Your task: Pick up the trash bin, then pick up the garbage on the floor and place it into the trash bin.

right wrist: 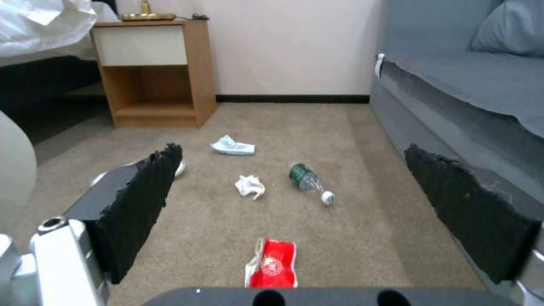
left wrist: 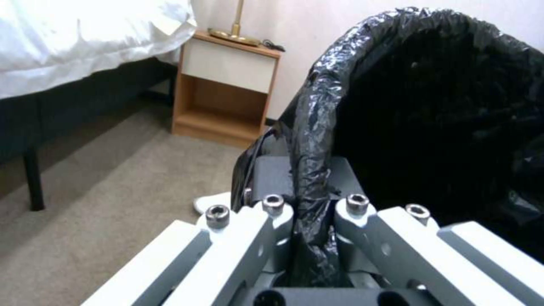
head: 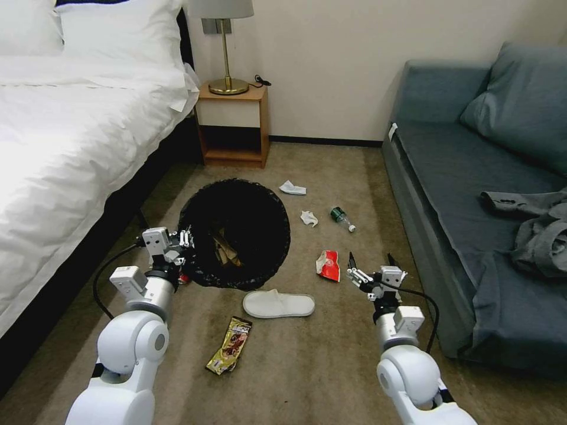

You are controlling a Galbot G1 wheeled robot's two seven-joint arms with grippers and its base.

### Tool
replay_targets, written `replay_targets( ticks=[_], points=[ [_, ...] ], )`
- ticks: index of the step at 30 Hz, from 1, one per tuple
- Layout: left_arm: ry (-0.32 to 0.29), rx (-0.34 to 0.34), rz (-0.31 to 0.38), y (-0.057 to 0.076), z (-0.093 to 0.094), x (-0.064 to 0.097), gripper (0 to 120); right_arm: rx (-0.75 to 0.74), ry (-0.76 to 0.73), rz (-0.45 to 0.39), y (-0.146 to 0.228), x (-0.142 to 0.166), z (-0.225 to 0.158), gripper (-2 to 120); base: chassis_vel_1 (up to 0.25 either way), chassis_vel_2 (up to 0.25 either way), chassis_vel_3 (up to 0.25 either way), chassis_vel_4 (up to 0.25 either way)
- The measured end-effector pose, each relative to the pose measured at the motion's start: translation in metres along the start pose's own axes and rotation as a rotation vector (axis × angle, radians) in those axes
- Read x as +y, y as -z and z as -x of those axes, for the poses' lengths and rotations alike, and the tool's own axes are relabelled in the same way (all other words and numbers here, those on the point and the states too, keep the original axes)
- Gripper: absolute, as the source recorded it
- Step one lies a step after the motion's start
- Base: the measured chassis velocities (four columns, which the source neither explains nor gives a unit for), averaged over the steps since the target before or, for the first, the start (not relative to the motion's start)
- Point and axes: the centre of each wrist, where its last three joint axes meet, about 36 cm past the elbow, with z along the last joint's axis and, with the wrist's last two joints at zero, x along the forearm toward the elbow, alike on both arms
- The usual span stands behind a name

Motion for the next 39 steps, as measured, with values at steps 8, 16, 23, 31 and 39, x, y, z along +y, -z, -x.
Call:
replay_targets(
  ticks=[8,16,23,31,39],
  points=[
    [-0.03,0.007,-0.008,-0.008,0.0,-0.003,3,-0.015,0.012,-0.027,-0.003,0.003,0.0,100,0.0,0.0,0.0,0.0],
    [-0.052,0.022,-0.025,-0.015,0.001,-0.007,3,-0.044,0.016,-0.069,-0.003,-0.006,-0.004,100,0.0,0.0,0.0,0.0],
    [-0.061,0.022,-0.029,-0.015,0.002,-0.007,3,-0.049,0.026,-0.082,-0.004,-0.01,-0.006,100,0.035,0.032,0.04,0.036],
    [-0.059,0.028,-0.032,-0.016,0.001,-0.006,3,-0.046,0.023,-0.08,-0.004,-0.01,-0.009,100,0.085,0.084,0.083,0.078],
    [-0.057,0.026,-0.025,-0.017,0.002,-0.005,3,-0.049,-0.001,-0.079,-0.001,-0.012,-0.01,100,0.121,0.106,0.114,0.116]
  ],
)
